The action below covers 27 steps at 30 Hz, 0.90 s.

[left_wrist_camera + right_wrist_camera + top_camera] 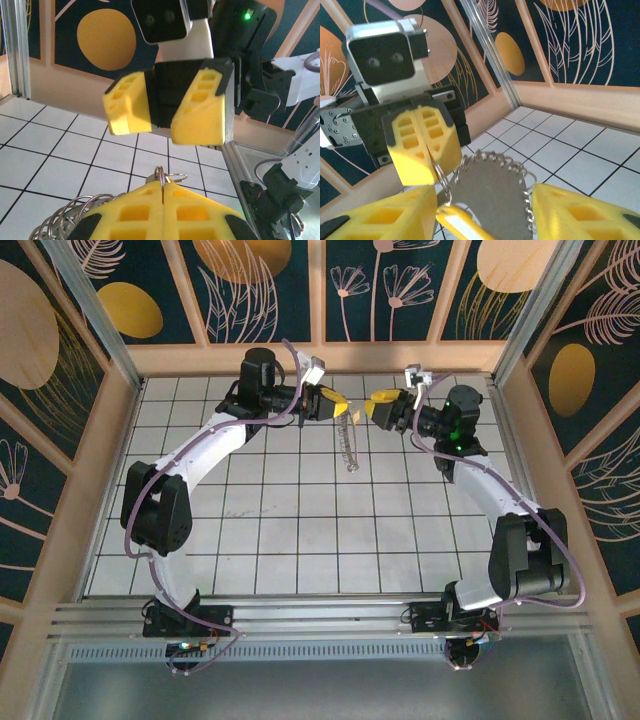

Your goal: Put the keys on the keyring

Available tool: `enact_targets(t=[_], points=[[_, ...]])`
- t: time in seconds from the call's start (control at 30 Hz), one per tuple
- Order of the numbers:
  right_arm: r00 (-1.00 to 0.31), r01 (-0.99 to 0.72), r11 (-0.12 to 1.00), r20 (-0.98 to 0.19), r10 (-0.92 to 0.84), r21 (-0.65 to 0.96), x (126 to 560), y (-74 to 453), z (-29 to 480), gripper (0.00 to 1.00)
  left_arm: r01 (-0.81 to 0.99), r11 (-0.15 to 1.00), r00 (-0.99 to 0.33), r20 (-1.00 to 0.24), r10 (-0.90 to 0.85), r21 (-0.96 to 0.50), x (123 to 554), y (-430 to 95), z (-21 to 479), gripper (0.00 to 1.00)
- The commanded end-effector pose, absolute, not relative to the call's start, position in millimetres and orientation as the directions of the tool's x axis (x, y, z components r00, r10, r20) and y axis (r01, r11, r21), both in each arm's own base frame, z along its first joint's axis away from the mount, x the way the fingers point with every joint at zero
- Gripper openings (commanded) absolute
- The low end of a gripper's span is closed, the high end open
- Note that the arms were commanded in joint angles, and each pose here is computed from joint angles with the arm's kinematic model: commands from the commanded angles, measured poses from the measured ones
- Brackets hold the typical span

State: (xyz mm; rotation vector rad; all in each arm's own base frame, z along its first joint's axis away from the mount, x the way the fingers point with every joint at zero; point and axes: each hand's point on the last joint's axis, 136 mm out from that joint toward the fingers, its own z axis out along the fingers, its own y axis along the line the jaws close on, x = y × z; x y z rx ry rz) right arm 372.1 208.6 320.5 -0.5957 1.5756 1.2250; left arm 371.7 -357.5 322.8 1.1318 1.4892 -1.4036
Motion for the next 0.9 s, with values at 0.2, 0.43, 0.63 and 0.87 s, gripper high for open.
enact_targets(t=[0.2, 0.43, 0.63, 0.87], points=[[-0.328, -0.896, 0.266, -0.934, 0.143, 0.355, 352, 218, 319, 0.54, 0.97, -0.059, -0.235, -0.971, 0.051, -0.237, 367, -356, 355, 0.0], [-0.335, -0.921, 0.189, -0.94, 0.068, 0.342, 344, 236, 312, 0.53, 0.965, -0.082, -0.244, -0.968, 0.056, -0.248, 366, -357, 355, 0.0], [-0.334, -0.925, 0.172, -0.941, 0.059, 0.339, 344, 241, 310, 0.51, 0.964, -0.089, -0.246, -0.968, 0.059, -0.25, 365, -357, 354, 0.0], [-0.346, -0.926, 0.148, -0.937, 0.04, 0.348, 339, 241, 308, 0.29, 0.964, -0.081, -0.249, -0.966, 0.063, -0.254, 366, -357, 352, 0.0]])
